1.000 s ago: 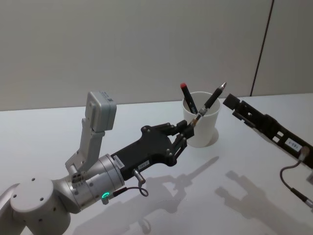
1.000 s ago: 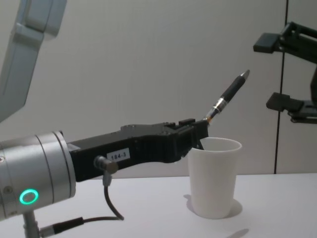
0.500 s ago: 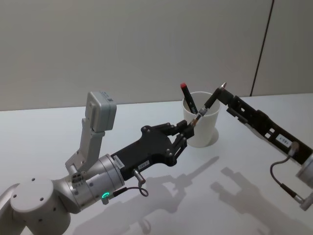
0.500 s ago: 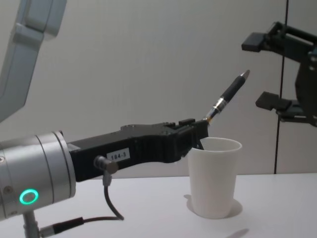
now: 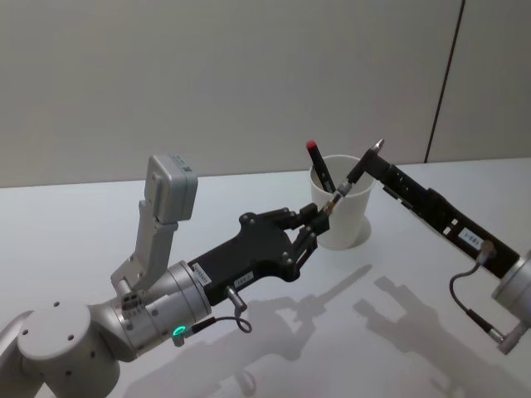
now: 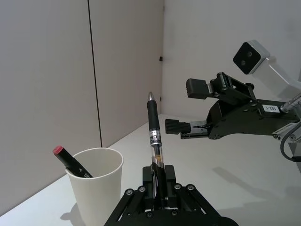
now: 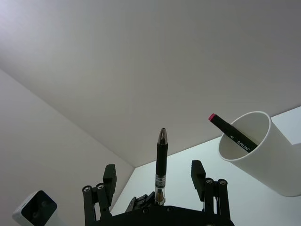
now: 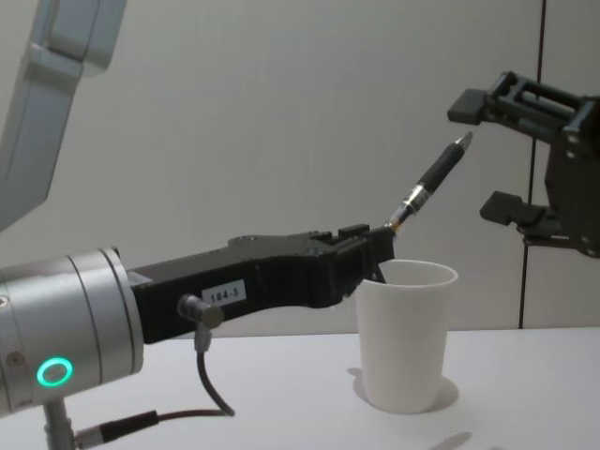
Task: Place the pen into the pen holder.
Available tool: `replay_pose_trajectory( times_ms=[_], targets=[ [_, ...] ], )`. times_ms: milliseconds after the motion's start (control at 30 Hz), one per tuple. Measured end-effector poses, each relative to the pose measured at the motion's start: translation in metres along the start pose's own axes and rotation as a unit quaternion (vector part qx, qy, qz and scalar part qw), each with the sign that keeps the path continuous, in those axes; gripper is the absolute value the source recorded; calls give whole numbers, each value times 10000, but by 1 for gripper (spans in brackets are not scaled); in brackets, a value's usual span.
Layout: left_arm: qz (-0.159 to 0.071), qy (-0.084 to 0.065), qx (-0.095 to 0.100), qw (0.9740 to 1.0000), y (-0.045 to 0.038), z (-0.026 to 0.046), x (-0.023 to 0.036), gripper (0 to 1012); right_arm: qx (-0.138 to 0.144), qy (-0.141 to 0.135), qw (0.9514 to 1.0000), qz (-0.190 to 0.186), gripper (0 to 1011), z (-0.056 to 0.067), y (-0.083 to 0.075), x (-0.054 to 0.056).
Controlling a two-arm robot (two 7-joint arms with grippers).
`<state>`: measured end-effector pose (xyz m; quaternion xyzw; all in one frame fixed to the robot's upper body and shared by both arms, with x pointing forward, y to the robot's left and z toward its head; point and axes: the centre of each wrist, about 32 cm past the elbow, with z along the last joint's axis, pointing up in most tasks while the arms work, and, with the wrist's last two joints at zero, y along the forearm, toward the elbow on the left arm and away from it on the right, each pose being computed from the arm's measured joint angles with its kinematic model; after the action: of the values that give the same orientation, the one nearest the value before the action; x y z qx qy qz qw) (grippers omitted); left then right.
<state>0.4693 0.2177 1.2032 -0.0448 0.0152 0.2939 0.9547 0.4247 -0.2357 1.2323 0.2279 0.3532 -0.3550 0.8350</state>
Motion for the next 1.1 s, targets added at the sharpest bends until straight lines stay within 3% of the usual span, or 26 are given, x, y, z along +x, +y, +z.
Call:
replay_pose_trajectory(
  times_ms=[1000, 1100],
  targets=[
    [0, 0, 0, 10000, 0, 0, 0, 156, 24, -170, 9998, -30, 1001, -117, 290, 105],
    [0, 0, 0, 10000, 0, 0, 0, 156, 18, -177, 9998, -33, 946, -124, 309, 110]
  ],
)
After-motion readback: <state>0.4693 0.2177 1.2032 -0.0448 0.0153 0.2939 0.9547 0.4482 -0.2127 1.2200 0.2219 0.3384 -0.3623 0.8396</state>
